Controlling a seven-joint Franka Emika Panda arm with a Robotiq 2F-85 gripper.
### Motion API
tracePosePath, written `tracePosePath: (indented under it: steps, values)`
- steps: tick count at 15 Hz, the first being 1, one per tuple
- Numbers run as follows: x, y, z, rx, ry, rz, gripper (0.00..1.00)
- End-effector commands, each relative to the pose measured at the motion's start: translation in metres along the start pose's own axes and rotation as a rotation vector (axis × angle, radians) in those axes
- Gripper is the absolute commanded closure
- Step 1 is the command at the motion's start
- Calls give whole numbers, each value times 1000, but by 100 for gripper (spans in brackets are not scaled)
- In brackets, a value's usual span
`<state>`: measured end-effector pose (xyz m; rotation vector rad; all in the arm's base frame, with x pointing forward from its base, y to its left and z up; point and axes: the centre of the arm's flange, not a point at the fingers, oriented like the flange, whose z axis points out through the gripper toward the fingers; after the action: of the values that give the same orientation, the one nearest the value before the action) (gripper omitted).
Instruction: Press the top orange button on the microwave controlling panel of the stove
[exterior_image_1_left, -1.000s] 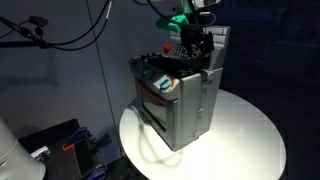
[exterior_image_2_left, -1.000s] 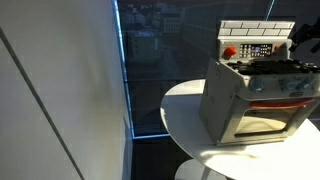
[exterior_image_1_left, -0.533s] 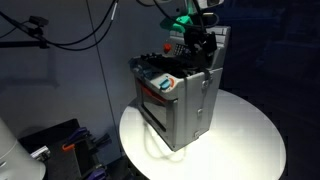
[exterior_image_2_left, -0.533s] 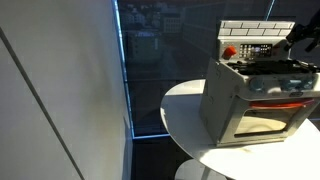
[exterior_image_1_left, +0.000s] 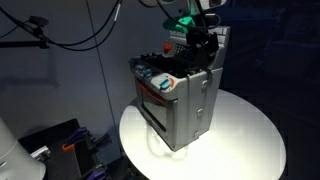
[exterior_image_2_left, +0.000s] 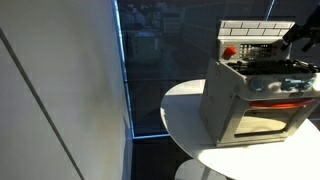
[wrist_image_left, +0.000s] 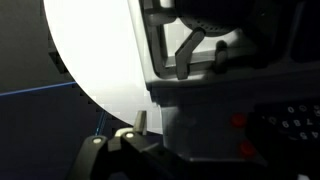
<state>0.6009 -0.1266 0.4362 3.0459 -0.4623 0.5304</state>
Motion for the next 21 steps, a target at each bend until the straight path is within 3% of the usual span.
tracePosePath:
  steps: [1, 21]
  values:
    - [14, -5, 2, -4, 21, 20, 0]
    - [30, -6, 2, -3, 46, 21, 0]
